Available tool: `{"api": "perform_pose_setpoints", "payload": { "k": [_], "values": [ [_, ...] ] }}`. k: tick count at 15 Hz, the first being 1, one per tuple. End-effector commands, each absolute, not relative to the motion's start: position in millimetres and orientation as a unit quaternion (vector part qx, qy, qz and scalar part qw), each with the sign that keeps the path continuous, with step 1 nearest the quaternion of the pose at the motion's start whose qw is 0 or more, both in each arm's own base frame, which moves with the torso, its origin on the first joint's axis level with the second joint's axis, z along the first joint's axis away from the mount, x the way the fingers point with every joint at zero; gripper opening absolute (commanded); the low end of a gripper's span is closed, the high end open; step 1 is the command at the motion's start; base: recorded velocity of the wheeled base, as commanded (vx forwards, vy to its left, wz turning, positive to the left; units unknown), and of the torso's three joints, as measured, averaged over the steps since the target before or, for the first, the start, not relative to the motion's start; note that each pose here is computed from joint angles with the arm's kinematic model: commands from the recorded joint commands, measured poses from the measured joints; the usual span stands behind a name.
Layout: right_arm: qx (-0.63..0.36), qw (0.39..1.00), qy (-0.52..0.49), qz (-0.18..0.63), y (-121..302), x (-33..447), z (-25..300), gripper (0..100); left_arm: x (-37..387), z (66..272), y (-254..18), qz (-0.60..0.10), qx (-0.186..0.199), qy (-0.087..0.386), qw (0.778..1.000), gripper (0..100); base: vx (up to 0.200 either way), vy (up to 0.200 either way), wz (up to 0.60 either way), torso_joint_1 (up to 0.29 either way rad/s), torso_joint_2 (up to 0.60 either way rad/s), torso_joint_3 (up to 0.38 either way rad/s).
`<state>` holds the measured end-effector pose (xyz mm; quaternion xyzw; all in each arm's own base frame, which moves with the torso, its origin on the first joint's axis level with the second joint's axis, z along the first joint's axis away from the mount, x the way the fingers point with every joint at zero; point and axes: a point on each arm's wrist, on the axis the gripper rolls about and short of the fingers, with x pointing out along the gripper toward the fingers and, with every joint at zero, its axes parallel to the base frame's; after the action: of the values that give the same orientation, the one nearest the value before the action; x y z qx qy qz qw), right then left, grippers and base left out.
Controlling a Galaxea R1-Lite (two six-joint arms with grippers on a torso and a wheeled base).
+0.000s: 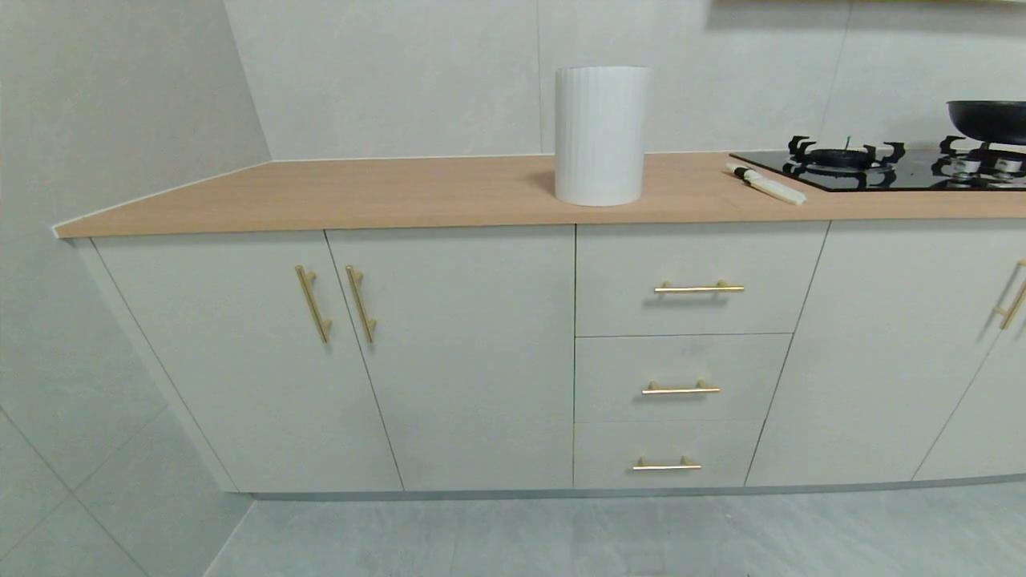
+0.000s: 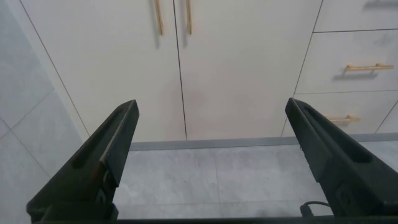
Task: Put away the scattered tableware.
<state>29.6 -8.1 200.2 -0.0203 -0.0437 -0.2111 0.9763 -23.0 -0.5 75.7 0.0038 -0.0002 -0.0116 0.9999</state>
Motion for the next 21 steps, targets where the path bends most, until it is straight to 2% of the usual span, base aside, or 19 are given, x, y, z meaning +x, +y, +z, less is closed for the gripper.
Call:
{"api": "perform_pose_setpoints", "payload": {
  "k": [1, 3, 6, 8, 9, 11, 13, 17, 21],
  "values": [
    [-0.015, 0.963, -0.116, -0.243, -15, -46, 178, 100, -23, 76, -1, -0.012, 0.004, 0.0, 1.0, 100, 0.0, 0.0, 0.0, 0.0, 0.0, 0.0],
    [-0.014, 0.955, -0.128, -0.269, -12, -62, 166, 100, -23, 76, -1, -0.012, 0.004, 0.001, 1.0, 100, 0.0, 0.0, 0.0, 0.0, 0.0, 0.0],
    [-0.008, 0.964, -0.102, -0.246, -11, -56, 144, 100, -23, 76, -1, -0.012, 0.004, 0.0, 1.0, 100, 0.0, 0.0, 0.0, 0.0, 0.0, 0.0],
    [0.005, 0.979, -0.087, -0.184, -8, -48, 132, 100, -23, 76, -1, -0.012, 0.004, 0.0, 1.0, 100, 0.0, 0.0, 0.0, 0.0, 0.0, 0.0],
    [0.007, 0.992, -0.069, -0.103, -5, -39, 118, 100, -23, 76, -1, -0.012, 0.004, 0.001, 1.0, 100, 0.0, 0.0, 0.0, 0.0, 0.0, 0.0],
    [-0.001, 0.997, -0.047, -0.059, -3, -30, 100, 100, -23, 76, -1, -0.012, 0.004, 0.0, 1.0, 100, 0.0, 0.0, 0.0, 0.0, 0.0, 0.0],
    [-0.002, 0.999, -0.023, -0.049, -2, -24, 83, 100, -23, 76, -1, -0.012, 0.004, 0.001, 1.0, 100, 0.0, 0.0, 0.0, 0.0, 0.0, 0.0],
    [-0.003, 0.999, 0.009, -0.037, -2, -23, 74, 100, -23, 76, -1, -0.012, 0.004, 0.0, 1.0, 100, 0.0, 0.0, 0.0, 0.0, 0.0, 0.0],
    [0.001, 1.0, -0.002, -0.028, -1, -23, 76, 100, -23, 76, -1, -0.012, 0.005, 0.0, 1.0, 100, 0.0, 0.0, 0.0, 0.0, 0.0, 0.0]
  ]
}}
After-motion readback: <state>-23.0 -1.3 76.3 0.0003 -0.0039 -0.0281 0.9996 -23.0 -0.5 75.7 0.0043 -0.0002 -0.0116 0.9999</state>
